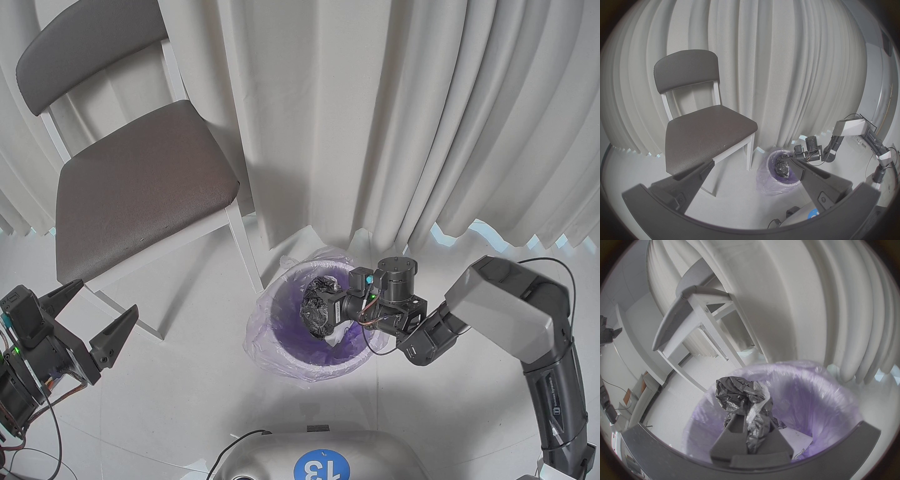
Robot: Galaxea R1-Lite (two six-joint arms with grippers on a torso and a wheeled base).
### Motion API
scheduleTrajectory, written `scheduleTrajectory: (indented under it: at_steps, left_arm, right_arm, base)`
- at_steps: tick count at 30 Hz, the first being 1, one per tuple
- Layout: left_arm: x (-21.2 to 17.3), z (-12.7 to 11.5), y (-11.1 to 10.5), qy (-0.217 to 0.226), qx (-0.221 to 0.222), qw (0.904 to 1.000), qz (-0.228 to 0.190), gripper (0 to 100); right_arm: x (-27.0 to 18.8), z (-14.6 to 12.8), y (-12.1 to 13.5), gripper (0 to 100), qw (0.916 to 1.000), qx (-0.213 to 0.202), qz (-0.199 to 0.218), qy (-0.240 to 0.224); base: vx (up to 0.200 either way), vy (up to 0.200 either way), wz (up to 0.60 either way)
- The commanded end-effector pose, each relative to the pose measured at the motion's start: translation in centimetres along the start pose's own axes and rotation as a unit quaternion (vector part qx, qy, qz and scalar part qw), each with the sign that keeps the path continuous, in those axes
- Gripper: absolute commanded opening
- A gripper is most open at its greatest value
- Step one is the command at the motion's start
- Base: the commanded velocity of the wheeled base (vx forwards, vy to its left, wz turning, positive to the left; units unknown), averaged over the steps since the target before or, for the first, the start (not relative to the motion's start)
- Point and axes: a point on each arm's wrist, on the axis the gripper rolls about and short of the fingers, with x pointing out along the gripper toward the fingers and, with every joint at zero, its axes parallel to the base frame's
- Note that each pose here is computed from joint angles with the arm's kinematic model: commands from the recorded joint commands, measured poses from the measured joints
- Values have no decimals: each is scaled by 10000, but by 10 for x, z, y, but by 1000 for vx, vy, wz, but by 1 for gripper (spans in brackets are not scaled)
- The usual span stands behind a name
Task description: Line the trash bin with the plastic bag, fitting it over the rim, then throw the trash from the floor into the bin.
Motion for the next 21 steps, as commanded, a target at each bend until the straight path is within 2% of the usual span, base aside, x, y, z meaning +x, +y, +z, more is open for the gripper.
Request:
scheduleTrajectory:
  at_steps: [1,8,16,21]
  left_arm:
    - [-6,5,0,-175,-17,9998,-12,100]
    - [-8,5,0,-224,-12,9997,-47,100]
    - [-12,6,0,-316,81,9994,-121,100]
    - [-12,6,0,-301,82,9994,-130,100]
  right_arm:
    - [-48,55,23,0,9988,-353,87,-318]
    - [-65,69,36,0,9979,-459,181,-430]
    - [-68,61,55,0,9974,-478,418,-333]
    - [-67,59,58,0,9974,-481,447,-307]
  base:
    - [0,0,0]
    - [0,0,0]
    - [0,0,0]
    - [0,0,0]
